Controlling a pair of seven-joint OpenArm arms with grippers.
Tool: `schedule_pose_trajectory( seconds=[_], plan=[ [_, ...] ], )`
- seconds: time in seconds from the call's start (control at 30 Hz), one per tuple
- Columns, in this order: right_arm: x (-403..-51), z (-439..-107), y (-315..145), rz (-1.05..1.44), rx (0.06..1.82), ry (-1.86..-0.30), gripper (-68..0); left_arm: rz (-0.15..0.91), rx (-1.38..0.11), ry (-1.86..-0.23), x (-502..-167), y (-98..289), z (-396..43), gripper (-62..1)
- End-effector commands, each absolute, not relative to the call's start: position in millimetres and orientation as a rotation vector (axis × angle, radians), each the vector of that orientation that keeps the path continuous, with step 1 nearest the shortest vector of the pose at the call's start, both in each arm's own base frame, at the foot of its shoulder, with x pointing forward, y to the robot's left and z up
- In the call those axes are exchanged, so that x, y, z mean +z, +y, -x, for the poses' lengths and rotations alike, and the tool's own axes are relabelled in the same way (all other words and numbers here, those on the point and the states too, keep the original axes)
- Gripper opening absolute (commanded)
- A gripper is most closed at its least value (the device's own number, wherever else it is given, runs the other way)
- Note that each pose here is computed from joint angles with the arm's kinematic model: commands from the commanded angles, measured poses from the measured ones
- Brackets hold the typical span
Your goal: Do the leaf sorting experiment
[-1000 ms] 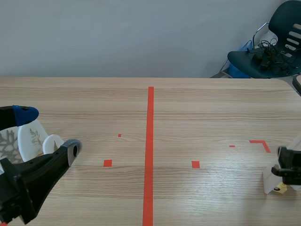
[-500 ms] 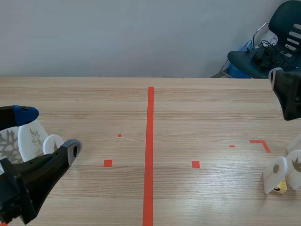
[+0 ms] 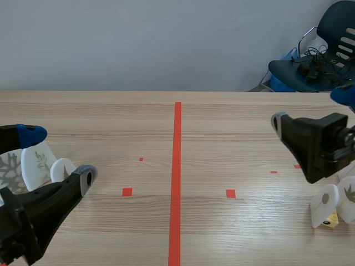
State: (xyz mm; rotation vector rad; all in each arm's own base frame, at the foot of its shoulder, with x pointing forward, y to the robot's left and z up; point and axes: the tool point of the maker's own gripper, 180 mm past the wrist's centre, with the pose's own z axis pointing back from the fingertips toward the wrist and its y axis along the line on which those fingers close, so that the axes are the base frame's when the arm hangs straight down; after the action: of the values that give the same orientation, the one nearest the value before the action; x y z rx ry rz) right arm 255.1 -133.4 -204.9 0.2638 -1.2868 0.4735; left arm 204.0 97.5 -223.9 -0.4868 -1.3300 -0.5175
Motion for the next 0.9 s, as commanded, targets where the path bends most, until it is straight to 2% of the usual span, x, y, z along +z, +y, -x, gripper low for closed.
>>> schedule_pose_trajectory(
  seconds=[0.0,0.3,0.87],
  plan=[
    [-204,-255,-122,-0.309,0.484,-1.298,0.4,0.507,-0.511,-1.355,-217,94,-205,1.4],
    [-222,-243,-76,-0.405,0.543,-1.238,0.4,0.507,-0.511,-1.356,-217,94,-205,1.4],
    [-222,-242,-73,-0.418,0.545,-1.239,0.4,0.507,-0.511,-1.355,-217,94,-205,1.4]
  ],
)
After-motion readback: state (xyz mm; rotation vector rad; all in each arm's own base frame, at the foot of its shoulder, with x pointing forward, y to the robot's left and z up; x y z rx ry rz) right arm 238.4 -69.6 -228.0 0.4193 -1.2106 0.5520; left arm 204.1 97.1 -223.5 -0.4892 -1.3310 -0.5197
